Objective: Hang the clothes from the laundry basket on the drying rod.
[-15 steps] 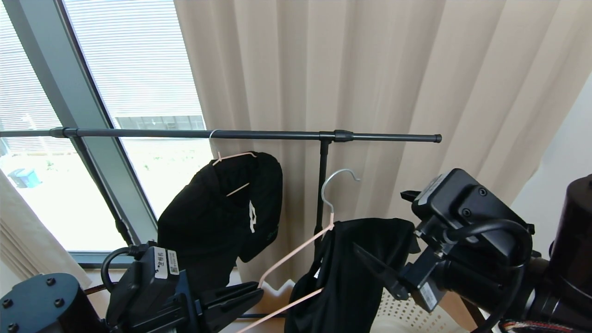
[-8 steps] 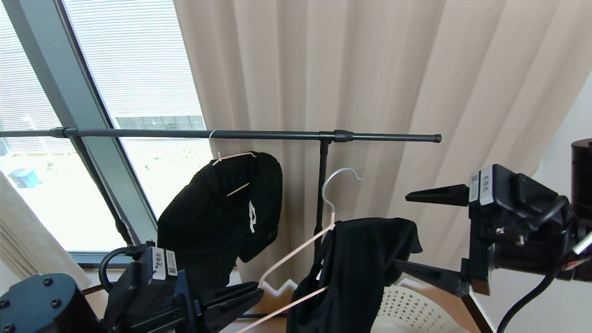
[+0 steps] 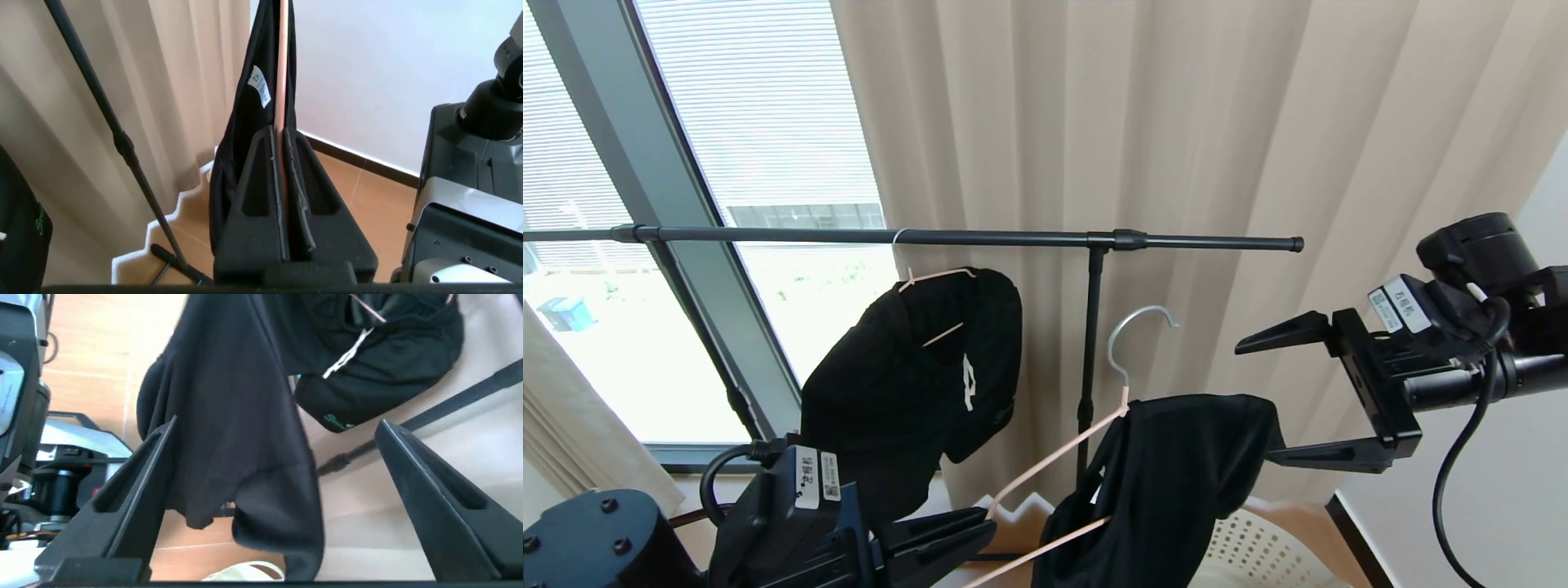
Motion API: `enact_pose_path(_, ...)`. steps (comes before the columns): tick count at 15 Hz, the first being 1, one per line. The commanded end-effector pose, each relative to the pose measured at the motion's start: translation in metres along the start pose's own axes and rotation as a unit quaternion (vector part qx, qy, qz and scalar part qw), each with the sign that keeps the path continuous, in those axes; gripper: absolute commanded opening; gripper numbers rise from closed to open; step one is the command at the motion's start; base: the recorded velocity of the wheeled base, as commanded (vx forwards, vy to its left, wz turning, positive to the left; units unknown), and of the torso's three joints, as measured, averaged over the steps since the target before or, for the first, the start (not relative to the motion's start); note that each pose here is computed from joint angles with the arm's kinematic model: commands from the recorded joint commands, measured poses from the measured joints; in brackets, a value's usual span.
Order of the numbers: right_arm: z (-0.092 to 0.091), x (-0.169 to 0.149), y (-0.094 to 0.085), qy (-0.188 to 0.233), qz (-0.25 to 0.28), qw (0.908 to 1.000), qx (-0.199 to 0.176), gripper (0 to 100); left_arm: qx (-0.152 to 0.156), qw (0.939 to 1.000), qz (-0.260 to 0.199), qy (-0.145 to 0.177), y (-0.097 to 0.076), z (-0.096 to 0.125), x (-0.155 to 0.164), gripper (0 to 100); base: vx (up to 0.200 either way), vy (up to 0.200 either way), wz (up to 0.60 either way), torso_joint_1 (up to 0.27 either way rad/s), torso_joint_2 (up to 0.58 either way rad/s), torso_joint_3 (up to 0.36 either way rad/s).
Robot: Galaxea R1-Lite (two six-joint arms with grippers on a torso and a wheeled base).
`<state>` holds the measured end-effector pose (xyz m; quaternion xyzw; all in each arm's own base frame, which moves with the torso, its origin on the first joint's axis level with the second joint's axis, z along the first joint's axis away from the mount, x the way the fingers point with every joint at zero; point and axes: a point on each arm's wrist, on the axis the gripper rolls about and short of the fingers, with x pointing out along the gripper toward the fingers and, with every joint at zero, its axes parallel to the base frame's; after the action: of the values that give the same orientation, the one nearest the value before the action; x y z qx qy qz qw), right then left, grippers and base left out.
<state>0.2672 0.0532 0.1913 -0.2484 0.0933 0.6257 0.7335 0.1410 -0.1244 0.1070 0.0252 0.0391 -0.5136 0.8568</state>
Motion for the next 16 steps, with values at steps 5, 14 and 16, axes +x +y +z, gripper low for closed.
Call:
enact_pose_path(5,-0.004,0.043,-0.012,-0.005,0.06,0.9981,0.013,100,0.003,0.9999,-0.014,-0.001,-0.005,0.0,0.002,0,0.0,0.0,0.0,0.0,0.0,0.0)
enact_pose_path(14,-0.004,0.06,-0.012,0.015,0.074,0.997,0.015,100,0.004,0.9999,-0.013,-0.003,-0.005,0.001,0.001,0,0.0,0.0,0.0,0.0,0.0,0.0)
enact_pose_path(16,-0.002,0.061,-0.013,0.013,0.075,0.9971,0.011,100,0.004,0.9999,-0.014,-0.004,-0.005,0.001,0.001,0,0.0,0.0,0.0,0.0,0.0,0.0)
